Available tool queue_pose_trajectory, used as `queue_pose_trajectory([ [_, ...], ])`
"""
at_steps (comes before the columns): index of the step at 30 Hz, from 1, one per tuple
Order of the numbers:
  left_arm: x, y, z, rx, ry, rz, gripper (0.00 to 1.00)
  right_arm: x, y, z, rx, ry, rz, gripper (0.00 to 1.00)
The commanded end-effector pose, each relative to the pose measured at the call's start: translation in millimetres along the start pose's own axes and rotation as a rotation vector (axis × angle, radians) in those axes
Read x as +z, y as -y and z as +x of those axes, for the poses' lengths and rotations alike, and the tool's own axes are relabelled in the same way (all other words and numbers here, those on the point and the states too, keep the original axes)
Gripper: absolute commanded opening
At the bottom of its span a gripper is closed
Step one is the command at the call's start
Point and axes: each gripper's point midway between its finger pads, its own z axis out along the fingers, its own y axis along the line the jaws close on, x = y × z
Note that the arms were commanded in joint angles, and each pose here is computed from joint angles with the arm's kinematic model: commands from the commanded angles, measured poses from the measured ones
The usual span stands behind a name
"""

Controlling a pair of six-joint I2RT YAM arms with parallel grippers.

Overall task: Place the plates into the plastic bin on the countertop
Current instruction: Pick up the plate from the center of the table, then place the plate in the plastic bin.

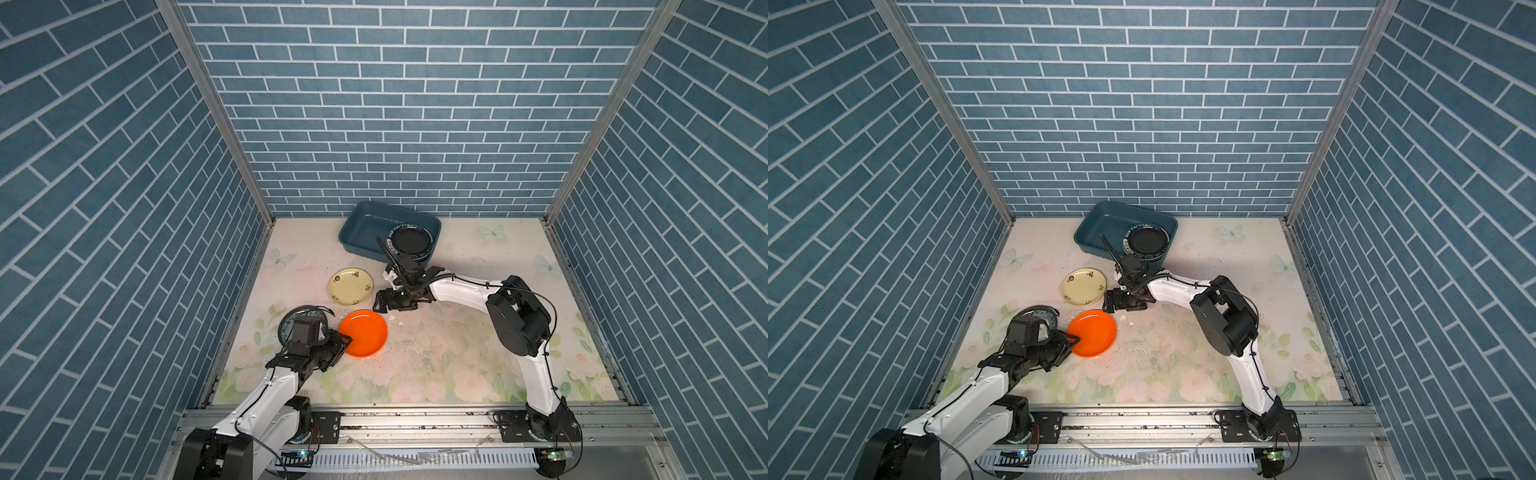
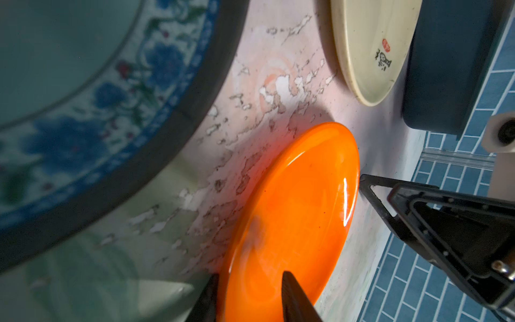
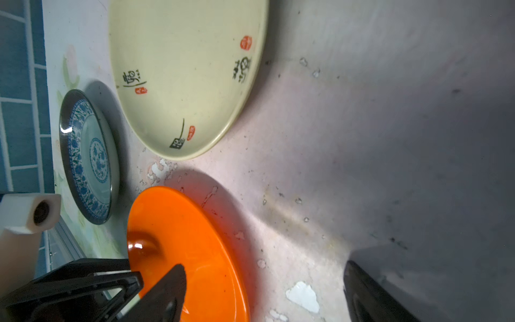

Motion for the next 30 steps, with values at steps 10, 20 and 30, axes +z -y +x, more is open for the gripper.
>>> queue_pose_trajectory([
  [10, 9, 16, -10, -0.003, 0.0, 0.049, 0.15, 15, -14, 16, -0.012, -0.094, -0.063, 0.87],
  [20, 7, 34, -15, 0.028, -0.02, 0.058, 0.0, -20, -11, -2, -0.083, 0.035, 0.02, 0.85],
  [30, -30, 87, -33, 0.109, 0.024, 0.078, 0.0, -156, -26, -77, -0.184, 0.361, 0.084, 0.86],
])
